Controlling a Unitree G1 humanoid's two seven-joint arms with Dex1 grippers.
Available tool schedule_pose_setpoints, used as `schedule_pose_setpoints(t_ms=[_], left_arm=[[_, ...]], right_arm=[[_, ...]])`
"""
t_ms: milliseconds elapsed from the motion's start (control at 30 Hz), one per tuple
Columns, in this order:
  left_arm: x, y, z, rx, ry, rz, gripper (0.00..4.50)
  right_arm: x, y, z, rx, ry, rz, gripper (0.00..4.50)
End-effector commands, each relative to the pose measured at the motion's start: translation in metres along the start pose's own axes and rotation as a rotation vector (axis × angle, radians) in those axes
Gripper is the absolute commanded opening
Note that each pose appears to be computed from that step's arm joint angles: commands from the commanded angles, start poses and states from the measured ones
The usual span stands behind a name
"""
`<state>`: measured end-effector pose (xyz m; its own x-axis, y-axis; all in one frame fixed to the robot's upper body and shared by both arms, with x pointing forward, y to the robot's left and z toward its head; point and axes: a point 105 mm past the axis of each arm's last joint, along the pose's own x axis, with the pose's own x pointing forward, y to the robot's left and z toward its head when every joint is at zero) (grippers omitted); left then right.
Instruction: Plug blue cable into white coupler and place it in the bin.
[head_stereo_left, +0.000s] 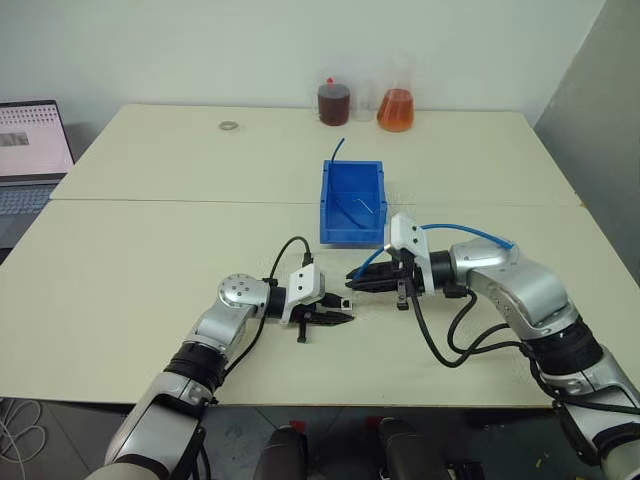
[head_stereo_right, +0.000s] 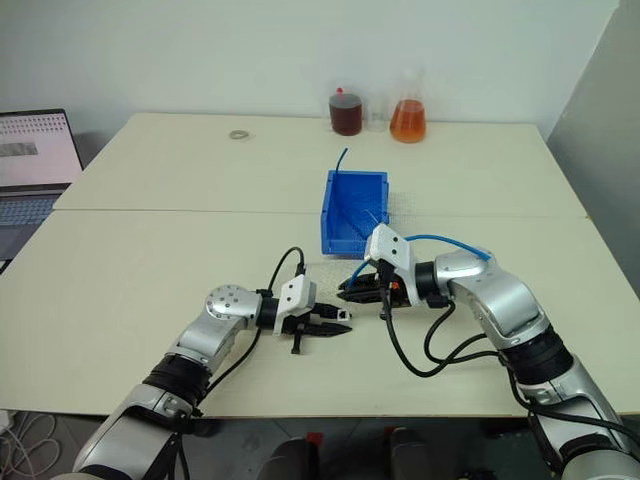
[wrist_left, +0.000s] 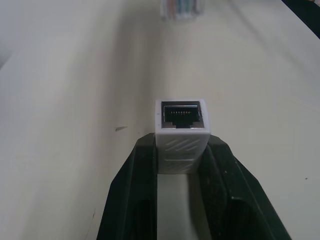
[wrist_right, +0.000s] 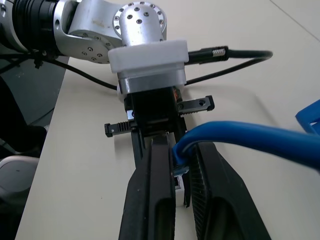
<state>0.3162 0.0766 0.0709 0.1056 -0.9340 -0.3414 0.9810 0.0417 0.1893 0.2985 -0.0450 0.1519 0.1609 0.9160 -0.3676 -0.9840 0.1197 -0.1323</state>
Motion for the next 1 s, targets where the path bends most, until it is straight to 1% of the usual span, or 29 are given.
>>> schedule_pose_setpoints(t_ms=[33, 267, 467, 733, 1000], left_arm=[[0.004, -0.002, -0.001, -0.003, 0.015, -0.018, 0.80], [0.002, 0.002, 0.002, -0.025, 0.001, 0.002, 0.80], [0.001, 0.003, 0.004, -0.025, -0.002, 0.012, 0.80], [0.000, 0.004, 0.006, -0.028, -0.010, 0.022, 0.80], [-0.001, 0.006, 0.006, -0.023, -0.007, 0.034, 0.80]], right_arm=[[0.005, 0.004, 0.006, -0.054, -0.021, 0.003, 0.14], [0.013, 0.001, -0.004, -0.043, -0.011, -0.020, 0.14], [0.016, -0.003, -0.014, -0.054, 0.025, -0.032, 0.14], [0.014, -0.005, -0.016, -0.066, 0.041, -0.017, 0.14], [0.013, -0.001, -0.019, -0.072, 0.071, 0.027, 0.14]])
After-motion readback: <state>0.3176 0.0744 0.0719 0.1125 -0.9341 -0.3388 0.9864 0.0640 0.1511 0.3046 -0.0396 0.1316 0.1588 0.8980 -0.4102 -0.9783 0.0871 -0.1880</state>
